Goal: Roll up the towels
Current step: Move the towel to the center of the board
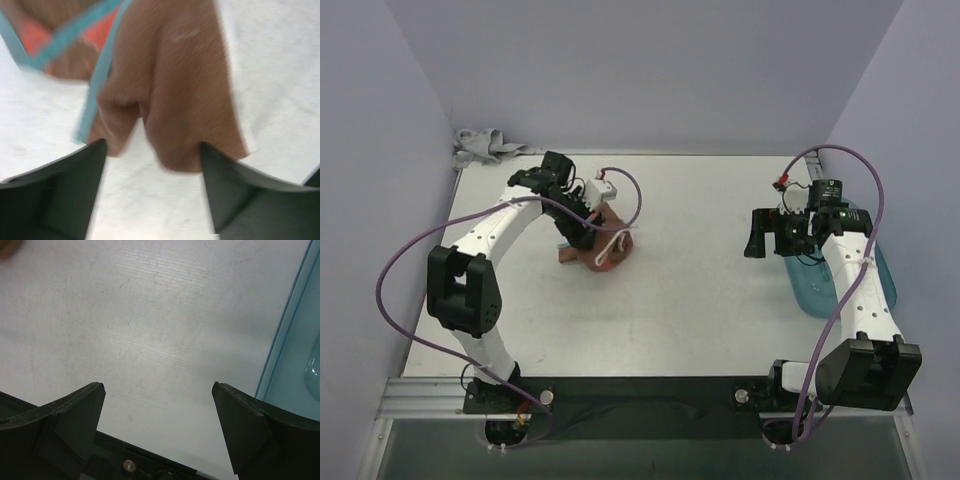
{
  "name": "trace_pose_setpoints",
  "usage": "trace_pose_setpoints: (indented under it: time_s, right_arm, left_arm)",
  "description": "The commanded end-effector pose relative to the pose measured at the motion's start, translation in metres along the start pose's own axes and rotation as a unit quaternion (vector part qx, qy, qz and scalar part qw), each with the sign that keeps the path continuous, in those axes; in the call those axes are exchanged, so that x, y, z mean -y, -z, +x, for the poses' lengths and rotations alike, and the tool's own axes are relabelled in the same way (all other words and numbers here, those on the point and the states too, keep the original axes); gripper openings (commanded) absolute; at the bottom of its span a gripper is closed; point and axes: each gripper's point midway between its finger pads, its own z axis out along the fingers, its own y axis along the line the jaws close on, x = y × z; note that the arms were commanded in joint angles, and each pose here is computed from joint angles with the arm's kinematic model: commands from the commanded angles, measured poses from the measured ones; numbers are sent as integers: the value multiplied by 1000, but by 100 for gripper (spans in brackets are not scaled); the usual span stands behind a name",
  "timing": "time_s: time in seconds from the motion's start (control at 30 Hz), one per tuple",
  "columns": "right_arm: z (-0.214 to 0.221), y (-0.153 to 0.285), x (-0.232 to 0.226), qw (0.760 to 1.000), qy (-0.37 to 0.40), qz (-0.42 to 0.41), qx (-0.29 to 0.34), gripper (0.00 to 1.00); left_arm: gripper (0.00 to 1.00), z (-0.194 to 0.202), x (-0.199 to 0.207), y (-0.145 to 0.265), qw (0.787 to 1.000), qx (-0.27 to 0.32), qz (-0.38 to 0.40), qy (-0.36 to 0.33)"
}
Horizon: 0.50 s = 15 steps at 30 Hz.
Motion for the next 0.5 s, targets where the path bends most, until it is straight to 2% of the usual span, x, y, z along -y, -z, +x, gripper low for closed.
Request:
trace_pose_setpoints:
  time_s: [0.0, 0.1, 0.2, 0.27, 0.3, 0.43, 0.47]
  right_arm:
    - [0, 6, -14, 999, -4, -34, -2, 95]
    - [4, -1, -21, 998, -8, -55, -15, 92]
    - [8, -9, -30, 996, -8, -79, -32, 85]
    - [11, -18, -40, 994, -4, -99, -49, 77]
    - [13, -25, -46, 992, 1, -108, -64, 71]
    - [8, -44, -59, 986, -1, -135, -94, 61]
    - [6, -48, -61, 985, -5, -140, -99, 59]
  left_arm:
    - [96, 35, 47, -17, 996, -33, 84, 25]
    - [97, 28, 75, -5, 991, 2, 127, 31]
    - [97, 22, 72, 6, 992, 30, 120, 33]
    - [95, 19, 63, 13, 994, 43, 98, 37]
    - [91, 18, 55, 12, 995, 42, 80, 37]
    - [82, 17, 32, -2, 996, 35, 48, 65]
    - [77, 11, 30, -3, 996, 39, 49, 71]
